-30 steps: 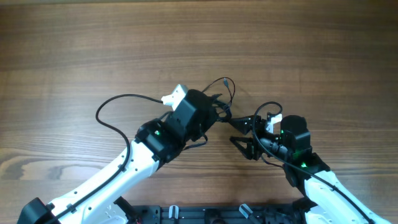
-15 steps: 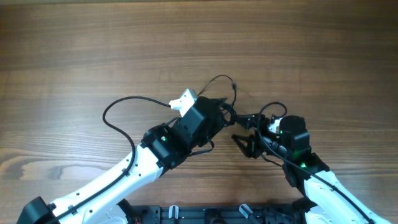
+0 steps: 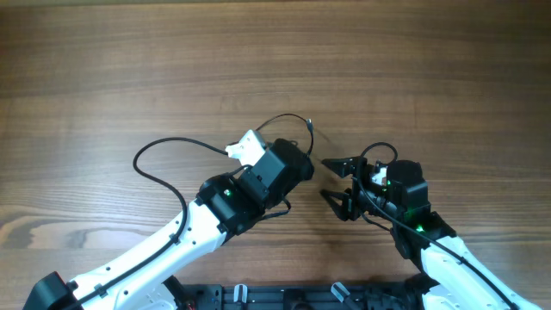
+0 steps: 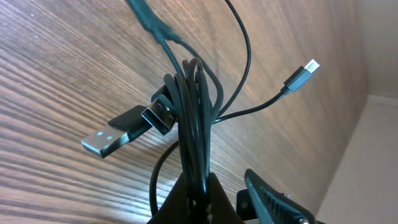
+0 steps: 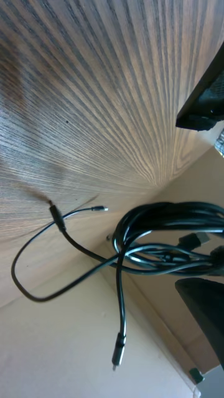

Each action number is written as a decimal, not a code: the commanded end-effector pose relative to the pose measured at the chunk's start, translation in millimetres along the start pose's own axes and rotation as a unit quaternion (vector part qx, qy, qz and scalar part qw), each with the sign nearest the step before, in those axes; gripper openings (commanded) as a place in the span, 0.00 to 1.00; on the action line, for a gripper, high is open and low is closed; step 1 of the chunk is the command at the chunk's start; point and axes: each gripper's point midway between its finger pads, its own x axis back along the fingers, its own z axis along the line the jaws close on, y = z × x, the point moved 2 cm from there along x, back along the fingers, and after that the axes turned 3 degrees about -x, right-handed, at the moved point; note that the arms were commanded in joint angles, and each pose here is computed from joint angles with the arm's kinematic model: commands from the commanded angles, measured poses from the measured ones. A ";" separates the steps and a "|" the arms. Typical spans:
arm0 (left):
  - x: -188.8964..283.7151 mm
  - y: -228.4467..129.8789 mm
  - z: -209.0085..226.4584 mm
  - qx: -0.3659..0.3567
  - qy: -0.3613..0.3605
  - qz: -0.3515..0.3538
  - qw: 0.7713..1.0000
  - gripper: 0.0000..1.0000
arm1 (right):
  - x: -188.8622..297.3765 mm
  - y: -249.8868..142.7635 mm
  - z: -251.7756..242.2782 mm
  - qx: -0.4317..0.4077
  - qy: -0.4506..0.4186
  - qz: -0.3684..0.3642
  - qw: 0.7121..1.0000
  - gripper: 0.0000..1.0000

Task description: Untangle cables

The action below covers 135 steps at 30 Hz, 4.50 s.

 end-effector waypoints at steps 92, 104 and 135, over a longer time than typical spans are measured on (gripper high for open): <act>-7.5 45.5 15.6 -0.300 0.007 0.023 0.954 0.45 | 19.3 -56.2 44.4 0.441 0.134 0.137 0.877 0.04; -3.2 45.3 -34.6 -0.304 -0.114 0.012 0.946 0.48 | 17.1 -53.2 33.1 0.410 0.108 0.148 0.894 0.05; 17.8 39.3 37.4 -0.269 -0.010 0.116 0.956 0.61 | 19.0 -58.8 28.1 0.448 0.111 0.168 0.871 0.05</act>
